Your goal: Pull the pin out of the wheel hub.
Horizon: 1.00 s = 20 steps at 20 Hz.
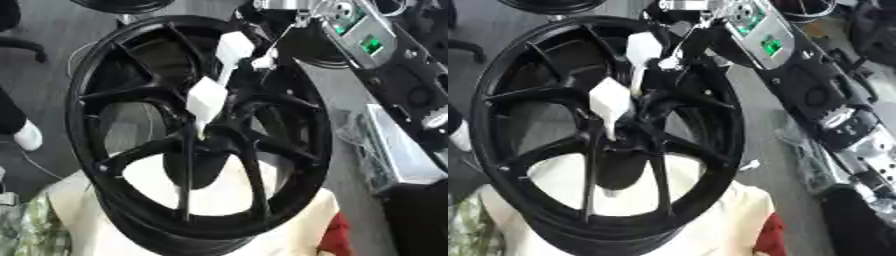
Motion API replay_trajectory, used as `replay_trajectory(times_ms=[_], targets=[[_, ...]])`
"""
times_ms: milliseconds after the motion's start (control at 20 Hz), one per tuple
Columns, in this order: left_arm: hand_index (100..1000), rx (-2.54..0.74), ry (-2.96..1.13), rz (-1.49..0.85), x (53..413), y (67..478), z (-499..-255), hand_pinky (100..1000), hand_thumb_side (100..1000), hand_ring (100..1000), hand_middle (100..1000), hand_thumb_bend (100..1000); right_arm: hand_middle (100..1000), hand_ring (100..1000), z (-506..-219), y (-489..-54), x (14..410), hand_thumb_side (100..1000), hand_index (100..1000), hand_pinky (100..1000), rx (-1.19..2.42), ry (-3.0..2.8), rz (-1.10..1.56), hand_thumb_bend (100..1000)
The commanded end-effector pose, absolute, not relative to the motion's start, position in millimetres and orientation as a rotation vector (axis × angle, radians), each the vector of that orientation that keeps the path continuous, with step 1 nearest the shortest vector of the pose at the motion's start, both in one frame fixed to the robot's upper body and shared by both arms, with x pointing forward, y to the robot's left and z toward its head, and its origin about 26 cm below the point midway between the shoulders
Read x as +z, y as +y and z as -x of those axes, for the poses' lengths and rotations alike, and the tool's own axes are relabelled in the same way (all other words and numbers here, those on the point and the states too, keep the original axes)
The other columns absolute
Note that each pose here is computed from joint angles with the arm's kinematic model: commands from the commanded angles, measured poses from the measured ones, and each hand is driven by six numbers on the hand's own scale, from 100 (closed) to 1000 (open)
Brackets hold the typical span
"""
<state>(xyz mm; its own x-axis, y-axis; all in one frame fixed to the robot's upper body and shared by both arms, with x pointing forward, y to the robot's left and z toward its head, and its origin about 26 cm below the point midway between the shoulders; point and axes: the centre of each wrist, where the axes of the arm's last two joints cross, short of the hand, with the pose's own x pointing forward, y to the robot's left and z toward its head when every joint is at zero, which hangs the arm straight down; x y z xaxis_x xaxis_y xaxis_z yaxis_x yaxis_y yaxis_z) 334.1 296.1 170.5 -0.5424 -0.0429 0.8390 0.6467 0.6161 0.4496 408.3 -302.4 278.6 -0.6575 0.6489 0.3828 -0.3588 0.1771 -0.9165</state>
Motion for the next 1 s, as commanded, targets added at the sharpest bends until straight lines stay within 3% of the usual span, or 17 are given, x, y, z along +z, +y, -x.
replay_trajectory(times_ms=[50,1000], targets=[[873,-1.005,-1.962,0.454,179.0,299.3,-332.6,854,809,935,854,108,268,473,-401.9,-309.6,300.3,246,364,627,1.637,-1.658,0.317,100],[875,-1.005,-1.94,0.475,174.9,298.1,-332.2,857,813,938,853,112,219,449,-393.8,-311.9,325.8,293,290,600,1.613,-1.735,0.365,100]])
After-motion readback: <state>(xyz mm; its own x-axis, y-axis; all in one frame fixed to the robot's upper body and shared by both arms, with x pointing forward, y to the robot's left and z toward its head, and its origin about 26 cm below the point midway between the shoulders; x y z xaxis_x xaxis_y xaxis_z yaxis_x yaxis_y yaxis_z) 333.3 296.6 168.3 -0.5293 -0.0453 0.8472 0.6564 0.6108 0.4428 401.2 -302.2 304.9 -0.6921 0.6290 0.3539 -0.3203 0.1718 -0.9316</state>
